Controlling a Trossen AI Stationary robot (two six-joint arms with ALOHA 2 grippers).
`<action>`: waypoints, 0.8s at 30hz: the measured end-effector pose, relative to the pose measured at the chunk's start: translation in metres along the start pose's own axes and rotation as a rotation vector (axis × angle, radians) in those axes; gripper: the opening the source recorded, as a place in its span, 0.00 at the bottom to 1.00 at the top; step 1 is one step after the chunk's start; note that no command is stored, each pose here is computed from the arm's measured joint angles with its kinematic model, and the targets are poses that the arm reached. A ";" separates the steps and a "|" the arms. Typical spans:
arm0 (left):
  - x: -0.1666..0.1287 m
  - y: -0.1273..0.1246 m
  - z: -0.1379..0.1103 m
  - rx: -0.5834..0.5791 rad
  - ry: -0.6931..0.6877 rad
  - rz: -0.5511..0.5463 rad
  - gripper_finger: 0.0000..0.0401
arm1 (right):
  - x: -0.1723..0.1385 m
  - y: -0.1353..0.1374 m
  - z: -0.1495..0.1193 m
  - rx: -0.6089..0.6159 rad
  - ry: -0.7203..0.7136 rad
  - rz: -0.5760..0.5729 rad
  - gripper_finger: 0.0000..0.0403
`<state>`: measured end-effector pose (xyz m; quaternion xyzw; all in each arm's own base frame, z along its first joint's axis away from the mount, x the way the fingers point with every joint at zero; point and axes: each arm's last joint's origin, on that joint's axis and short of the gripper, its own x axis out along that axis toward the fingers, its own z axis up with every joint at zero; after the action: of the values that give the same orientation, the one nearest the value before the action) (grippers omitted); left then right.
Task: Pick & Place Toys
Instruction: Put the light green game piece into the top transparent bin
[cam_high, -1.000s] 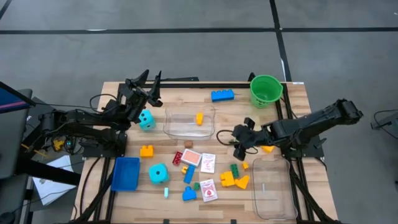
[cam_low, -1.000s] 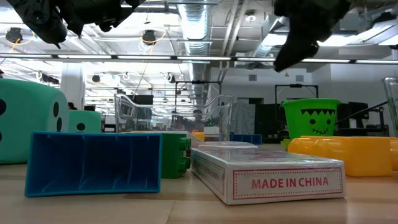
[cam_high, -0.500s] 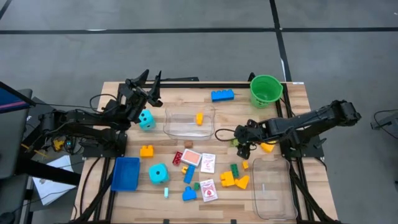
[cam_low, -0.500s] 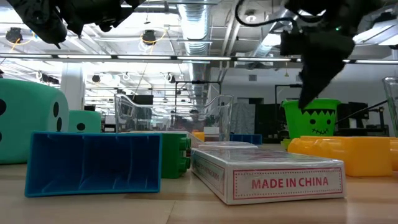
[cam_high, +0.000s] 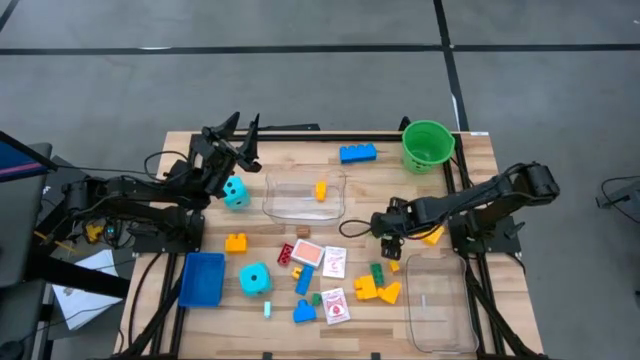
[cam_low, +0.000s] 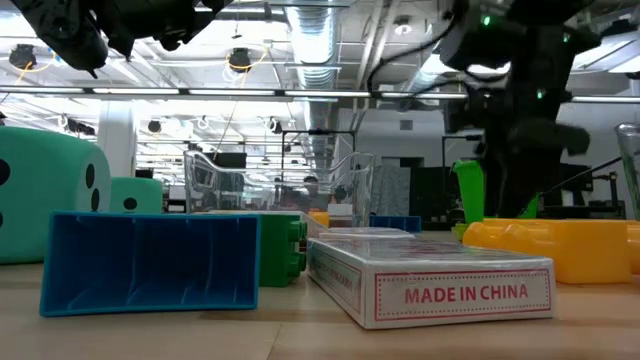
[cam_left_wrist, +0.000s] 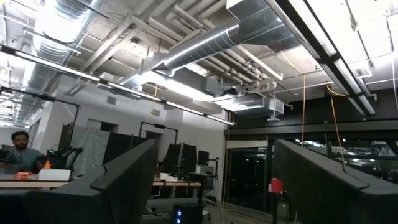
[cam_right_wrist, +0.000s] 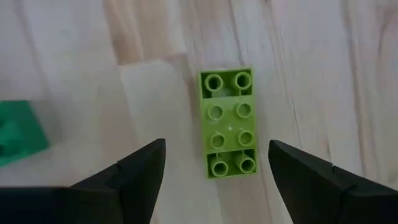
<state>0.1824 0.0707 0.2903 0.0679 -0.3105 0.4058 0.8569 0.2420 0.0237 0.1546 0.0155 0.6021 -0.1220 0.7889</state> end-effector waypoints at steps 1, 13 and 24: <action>0.000 0.000 0.000 0.000 0.001 0.000 0.79 | 0.003 0.000 0.000 0.002 0.011 -0.005 0.69; 0.000 0.000 0.000 -0.015 -0.001 -0.002 0.79 | 0.033 -0.010 0.003 0.004 0.119 -0.034 0.67; 0.000 0.000 0.000 -0.014 0.000 -0.002 0.79 | 0.028 -0.001 0.004 -0.015 0.063 -0.036 0.32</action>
<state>0.1825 0.0707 0.2903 0.0623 -0.3135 0.4027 0.8577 0.2522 0.0169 0.1289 0.0026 0.6278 -0.1308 0.7673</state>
